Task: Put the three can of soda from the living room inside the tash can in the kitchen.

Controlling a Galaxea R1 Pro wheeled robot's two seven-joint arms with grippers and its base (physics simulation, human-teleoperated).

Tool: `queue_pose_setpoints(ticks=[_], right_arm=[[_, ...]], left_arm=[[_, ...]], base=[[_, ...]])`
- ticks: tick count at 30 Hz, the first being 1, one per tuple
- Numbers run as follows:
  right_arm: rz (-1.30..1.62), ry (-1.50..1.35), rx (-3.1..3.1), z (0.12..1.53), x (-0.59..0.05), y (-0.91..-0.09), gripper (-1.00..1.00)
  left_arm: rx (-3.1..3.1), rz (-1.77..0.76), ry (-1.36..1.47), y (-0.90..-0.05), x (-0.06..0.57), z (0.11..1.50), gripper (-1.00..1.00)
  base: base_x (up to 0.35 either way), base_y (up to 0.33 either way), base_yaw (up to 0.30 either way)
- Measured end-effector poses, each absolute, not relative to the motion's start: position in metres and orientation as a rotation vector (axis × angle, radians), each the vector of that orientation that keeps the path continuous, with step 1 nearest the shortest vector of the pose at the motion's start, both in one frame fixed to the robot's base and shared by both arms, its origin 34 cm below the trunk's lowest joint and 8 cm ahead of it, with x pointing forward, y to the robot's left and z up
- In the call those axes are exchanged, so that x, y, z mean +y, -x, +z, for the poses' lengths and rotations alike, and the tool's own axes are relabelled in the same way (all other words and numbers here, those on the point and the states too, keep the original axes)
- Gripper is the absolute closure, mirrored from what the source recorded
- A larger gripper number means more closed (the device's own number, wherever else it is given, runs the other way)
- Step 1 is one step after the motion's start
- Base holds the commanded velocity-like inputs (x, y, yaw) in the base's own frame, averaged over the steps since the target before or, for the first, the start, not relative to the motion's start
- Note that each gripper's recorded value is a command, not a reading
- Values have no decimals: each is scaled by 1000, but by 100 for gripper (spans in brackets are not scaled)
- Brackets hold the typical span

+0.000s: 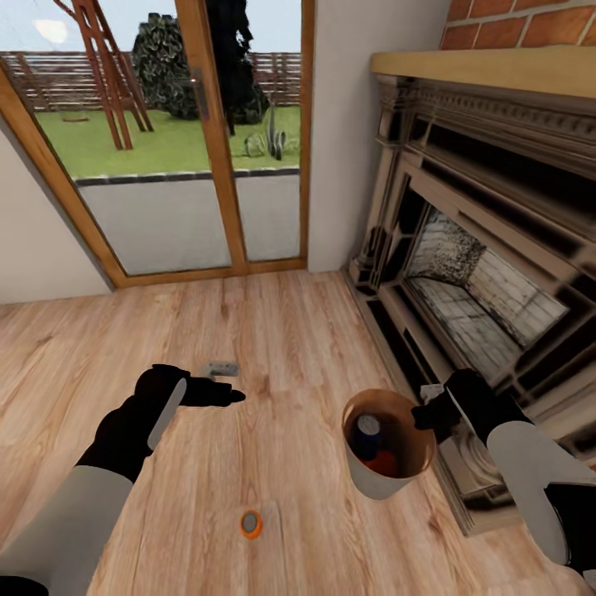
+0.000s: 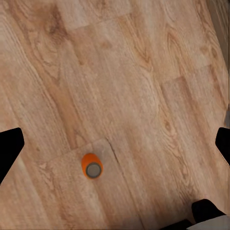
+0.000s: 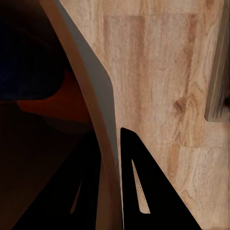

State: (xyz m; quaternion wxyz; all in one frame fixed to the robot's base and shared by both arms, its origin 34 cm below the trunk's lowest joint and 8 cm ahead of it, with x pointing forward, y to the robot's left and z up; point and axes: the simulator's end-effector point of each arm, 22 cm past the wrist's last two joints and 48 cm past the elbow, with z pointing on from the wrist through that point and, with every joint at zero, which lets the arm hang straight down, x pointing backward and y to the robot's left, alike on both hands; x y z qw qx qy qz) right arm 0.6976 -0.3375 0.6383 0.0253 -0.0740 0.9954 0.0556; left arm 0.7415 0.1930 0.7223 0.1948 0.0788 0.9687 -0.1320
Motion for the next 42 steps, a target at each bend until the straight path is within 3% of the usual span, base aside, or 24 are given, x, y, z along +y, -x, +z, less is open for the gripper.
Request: queue_pose_setpoints(ticks=[17, 42], right_arm=[[184, 234, 3076, 638, -331, -698, 100], [171, 235, 3055, 650, -335, -703, 100]], left_arm=[[2706, -386, -220, -743, 189, 726, -100], [2681, -384, -227, -746, 187, 740, -100]], base=[[62, -16, -16], [-6, 227, -188]])
